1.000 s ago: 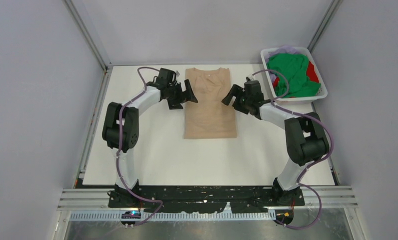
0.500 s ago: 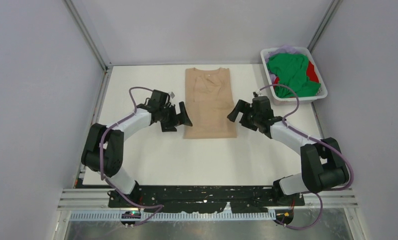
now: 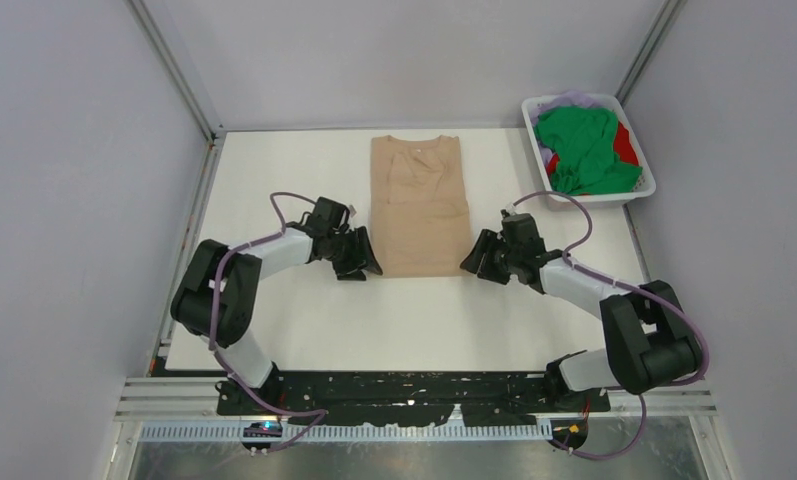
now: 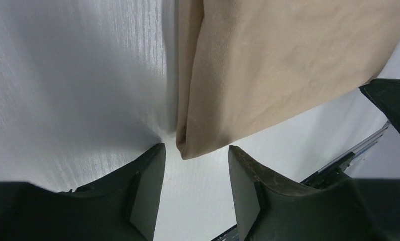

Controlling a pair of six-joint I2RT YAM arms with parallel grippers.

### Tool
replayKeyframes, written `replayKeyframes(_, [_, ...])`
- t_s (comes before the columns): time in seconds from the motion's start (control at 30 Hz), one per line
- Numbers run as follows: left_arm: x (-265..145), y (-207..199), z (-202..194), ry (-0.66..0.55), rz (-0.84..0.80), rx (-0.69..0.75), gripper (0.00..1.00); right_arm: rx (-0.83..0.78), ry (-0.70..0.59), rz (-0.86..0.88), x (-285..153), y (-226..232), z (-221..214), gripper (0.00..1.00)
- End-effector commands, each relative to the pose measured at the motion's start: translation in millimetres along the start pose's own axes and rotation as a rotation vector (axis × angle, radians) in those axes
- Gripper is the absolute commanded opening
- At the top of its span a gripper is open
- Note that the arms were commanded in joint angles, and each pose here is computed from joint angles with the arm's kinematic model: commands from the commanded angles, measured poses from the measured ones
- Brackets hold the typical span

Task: Fold and stack the t-shirts
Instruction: Grab one side of the 2/3 rectangular tshirt with both arms, then fold the long partially folded tshirt into a neat square

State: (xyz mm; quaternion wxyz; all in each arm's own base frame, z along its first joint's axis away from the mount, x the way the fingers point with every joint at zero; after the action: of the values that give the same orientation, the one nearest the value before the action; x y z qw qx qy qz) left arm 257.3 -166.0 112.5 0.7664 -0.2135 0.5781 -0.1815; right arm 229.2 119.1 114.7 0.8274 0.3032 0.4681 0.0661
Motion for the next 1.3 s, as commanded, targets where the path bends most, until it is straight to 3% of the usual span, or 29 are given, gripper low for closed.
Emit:
replayKeyframes(0.0, [6,-7,7,-0.028,-0.015,0.021,0.49,-0.001,0.001,0.022,7,2,0,0.52])
replayKeyframes(0.2, [14,-7,9,-0.015,0.0,0.015,0.35,0.005,0.033,0.032,18,0,-3,0.44])
replayKeyframes(0.3, [18,-8,12,-0.008,0.003,0.014,0.27,0.007,0.038,0.034,22,0,-3,0.35])
replayKeyframes(0.33, [20,-7,14,-0.008,0.006,0.013,0.2,0.01,0.047,0.031,24,-1,-4,0.32])
replayKeyframes(0.37, [21,-7,14,-0.009,0.009,0.011,0.04,0.01,0.05,0.038,25,0,-4,0.26])
replayKeyframes(0.4, [22,-7,15,-0.007,0.011,0.008,0.0,0.012,0.055,0.038,26,-1,-5,0.23])
replayKeyframes(0.53, [17,-8,11,-0.025,0.008,0.032,0.0,-0.004,0.063,0.067,21,1,-8,0.06])
replayKeyframes(0.93, [-46,-2,-85,-0.089,-0.007,0.113,0.0,-0.099,0.213,0.175,-50,-13,-66,0.05])
replayKeyframes(1.07, [-78,-11,-113,-0.14,-0.084,0.158,0.0,-0.184,0.16,0.294,-91,0,-76,0.05])
replayKeyframes(1.27, [-130,-25,-125,-0.297,-0.21,0.196,0.0,-0.253,-0.035,0.511,-141,25,-67,0.05])
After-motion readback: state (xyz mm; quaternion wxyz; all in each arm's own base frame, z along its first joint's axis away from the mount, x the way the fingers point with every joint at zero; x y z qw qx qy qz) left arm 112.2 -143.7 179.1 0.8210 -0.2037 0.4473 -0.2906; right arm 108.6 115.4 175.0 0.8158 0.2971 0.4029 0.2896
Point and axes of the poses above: each gripper's point midway between its finger pads, its own x axis out along the fingers, its own y axis along the line the jaws close on, z = x × y, the point moved 10 cm from there along -x, back along the fingers, and after that the axes turned 6 degrees about x, right-handed, at the moved point
